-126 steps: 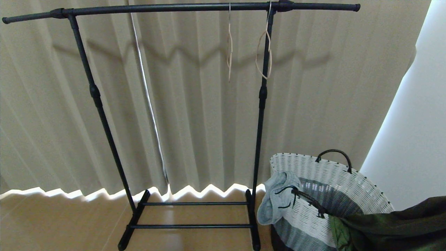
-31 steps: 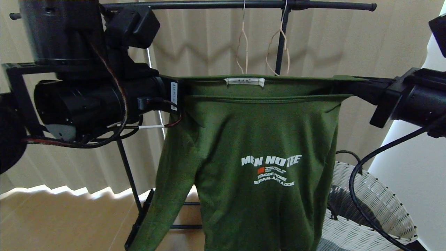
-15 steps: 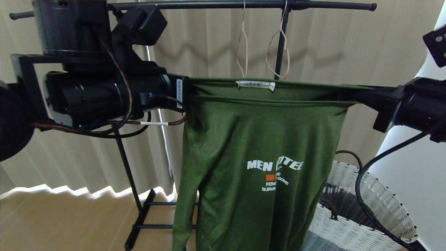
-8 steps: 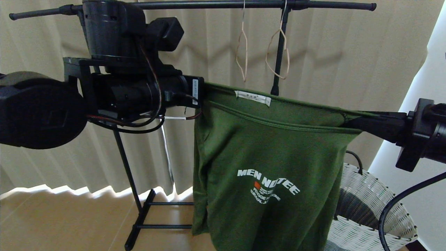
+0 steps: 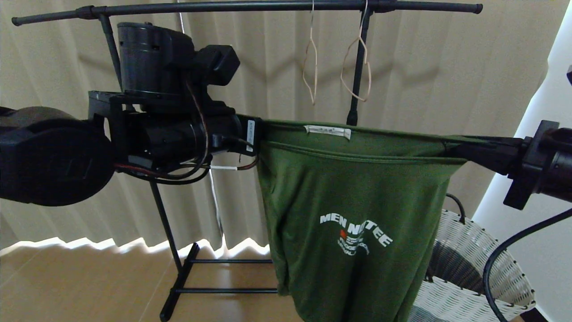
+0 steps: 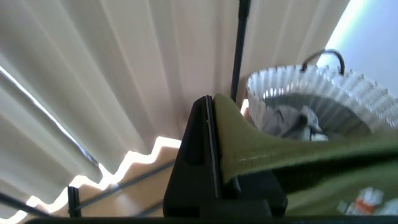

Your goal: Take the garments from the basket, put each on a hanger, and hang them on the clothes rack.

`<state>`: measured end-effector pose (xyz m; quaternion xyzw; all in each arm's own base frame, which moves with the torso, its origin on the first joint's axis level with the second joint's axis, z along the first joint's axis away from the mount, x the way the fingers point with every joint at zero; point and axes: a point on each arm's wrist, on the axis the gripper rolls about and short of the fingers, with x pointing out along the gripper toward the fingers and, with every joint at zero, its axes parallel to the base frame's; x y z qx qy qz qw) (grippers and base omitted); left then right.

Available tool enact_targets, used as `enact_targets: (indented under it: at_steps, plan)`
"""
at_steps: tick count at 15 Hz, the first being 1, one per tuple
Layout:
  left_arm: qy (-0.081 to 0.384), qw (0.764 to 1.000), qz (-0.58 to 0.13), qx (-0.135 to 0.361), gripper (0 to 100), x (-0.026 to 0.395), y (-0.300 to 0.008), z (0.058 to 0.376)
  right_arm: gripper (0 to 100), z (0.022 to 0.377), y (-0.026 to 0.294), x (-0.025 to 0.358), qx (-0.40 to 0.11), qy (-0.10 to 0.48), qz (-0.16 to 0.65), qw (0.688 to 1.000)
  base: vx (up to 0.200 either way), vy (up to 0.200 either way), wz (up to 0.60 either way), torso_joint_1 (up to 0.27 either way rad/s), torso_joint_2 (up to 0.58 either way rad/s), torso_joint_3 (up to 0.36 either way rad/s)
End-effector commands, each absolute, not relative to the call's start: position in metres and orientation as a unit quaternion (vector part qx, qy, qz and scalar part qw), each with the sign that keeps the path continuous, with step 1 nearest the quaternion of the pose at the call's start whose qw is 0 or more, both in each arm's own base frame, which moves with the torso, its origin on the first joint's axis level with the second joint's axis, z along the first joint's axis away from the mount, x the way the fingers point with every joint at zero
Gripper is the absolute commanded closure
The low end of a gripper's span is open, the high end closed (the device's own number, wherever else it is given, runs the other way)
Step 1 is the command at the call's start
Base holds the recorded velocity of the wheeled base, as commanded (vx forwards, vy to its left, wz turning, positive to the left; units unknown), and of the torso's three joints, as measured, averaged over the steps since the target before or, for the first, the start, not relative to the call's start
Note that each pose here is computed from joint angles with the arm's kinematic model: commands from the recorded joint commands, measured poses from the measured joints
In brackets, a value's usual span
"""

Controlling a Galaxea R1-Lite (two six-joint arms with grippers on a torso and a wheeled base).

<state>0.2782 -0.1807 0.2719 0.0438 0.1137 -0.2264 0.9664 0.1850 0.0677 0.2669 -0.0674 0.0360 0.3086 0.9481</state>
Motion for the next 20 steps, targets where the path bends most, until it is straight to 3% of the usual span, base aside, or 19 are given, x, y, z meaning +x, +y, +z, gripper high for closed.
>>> enact_targets:
  at_steps: [1, 4, 8, 12, 17, 20]
  plan:
    - [0.107, 0.967, -0.227, 0.045, 100, 0.261, -0.169, 0.278, 100, 0.267, 0.063, 0.207, -0.07, 0.027, 0.274, 0.959, 0.0, 0.0, 0.0, 0.0, 0.0, 0.0]
    - [0.125, 0.961, -0.243, 0.049, 100, 0.241, -0.159, 0.28, 100, 0.274, 0.07, 0.239, -0.067, -0.002, 0.255, 0.965, 0.0, 0.0, 0.0, 0.0, 0.0, 0.0]
    - [0.159, 0.925, -0.343, 0.044, 100, 0.211, -0.146, 0.283, 100, 0.283, 0.08, 0.275, -0.035, -0.031, 0.255, 0.966, 0.0, 0.0, 0.0, 0.0, 0.0, 0.0]
    - [0.163, 0.896, -0.411, 0.05, 100, 0.185, -0.156, 0.274, 100, 0.273, 0.087, 0.294, -0.009, -0.044, 0.259, 0.965, 0.0, 0.0, 0.0, 0.0, 0.0, 0.0]
    - [0.146, 0.895, -0.418, 0.047, 100, 0.185, -0.161, 0.273, 100, 0.276, 0.087, 0.291, -0.008, -0.048, 0.259, 0.965, 0.0, 0.0, 0.0, 0.0, 0.0, 0.0]
    - [0.097, 0.907, -0.407, 0.052, 100, 0.195, -0.161, 0.285, 100, 0.294, 0.08, 0.27, -0.009, -0.074, 0.256, 0.964, 0.0, 0.0, 0.0, 0.0, 0.0, 0.0]
